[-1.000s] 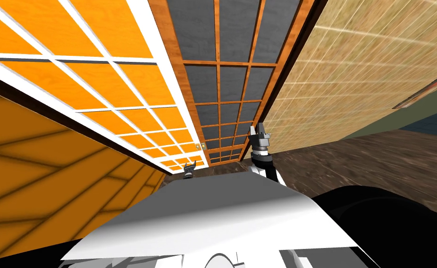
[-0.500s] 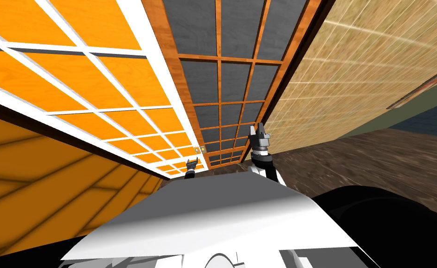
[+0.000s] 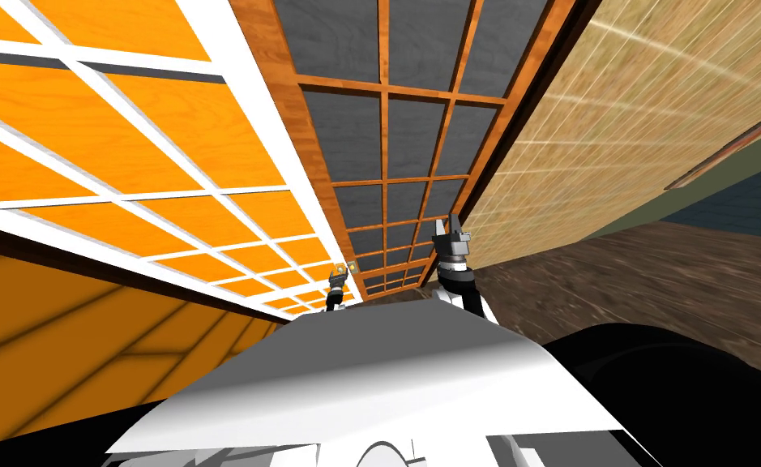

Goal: Pull the door open

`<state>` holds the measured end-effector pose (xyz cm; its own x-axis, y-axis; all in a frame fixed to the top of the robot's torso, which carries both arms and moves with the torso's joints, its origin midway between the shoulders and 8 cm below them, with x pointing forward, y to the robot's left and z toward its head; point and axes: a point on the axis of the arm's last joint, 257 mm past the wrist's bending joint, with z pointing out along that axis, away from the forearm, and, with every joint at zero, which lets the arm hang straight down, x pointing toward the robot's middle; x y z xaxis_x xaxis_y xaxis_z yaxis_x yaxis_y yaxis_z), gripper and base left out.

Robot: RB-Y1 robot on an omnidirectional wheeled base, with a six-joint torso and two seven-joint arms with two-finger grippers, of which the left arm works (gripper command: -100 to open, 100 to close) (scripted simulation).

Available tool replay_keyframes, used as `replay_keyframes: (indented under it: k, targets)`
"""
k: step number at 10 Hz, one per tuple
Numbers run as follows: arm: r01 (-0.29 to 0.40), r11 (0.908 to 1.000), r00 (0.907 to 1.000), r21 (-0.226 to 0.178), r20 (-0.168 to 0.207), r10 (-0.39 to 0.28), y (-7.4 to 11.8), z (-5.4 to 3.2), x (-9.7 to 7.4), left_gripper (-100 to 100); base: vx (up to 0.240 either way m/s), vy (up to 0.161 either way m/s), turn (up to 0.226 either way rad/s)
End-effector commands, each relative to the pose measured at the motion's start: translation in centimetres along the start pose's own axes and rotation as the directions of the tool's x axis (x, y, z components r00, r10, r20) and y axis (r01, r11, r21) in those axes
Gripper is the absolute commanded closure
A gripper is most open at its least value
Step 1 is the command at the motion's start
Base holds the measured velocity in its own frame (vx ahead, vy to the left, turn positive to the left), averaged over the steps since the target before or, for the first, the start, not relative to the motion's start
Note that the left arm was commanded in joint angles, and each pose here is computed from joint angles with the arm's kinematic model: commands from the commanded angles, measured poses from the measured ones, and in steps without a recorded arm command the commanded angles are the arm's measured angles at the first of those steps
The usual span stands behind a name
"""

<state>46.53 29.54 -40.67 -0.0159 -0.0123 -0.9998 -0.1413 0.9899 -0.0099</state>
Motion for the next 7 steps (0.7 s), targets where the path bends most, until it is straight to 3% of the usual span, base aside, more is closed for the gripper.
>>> replay_keyframes:
  k: [1,3,4,7]
  targets:
    - [0.003,1.0,0.9999,0.009,0.017,-0.003,-0.62,0.57,-0.87,-100,0.133,0.031,-0.019]
    - [0.002,1.0,1.0,0.009,0.008,-0.002,-0.64,0.13,-0.37,-100,0.006,0.004,0.01]
    - [0.002,1.0,1.0,0.009,0.008,-0.002,-0.64,0.13,-0.37,100,0.0,0.0,0.0]
    - [0.002,1.0,1.0,0.009,0.008,-0.002,-0.64,0.13,-0.37,100,0.0,0.0,0.0]
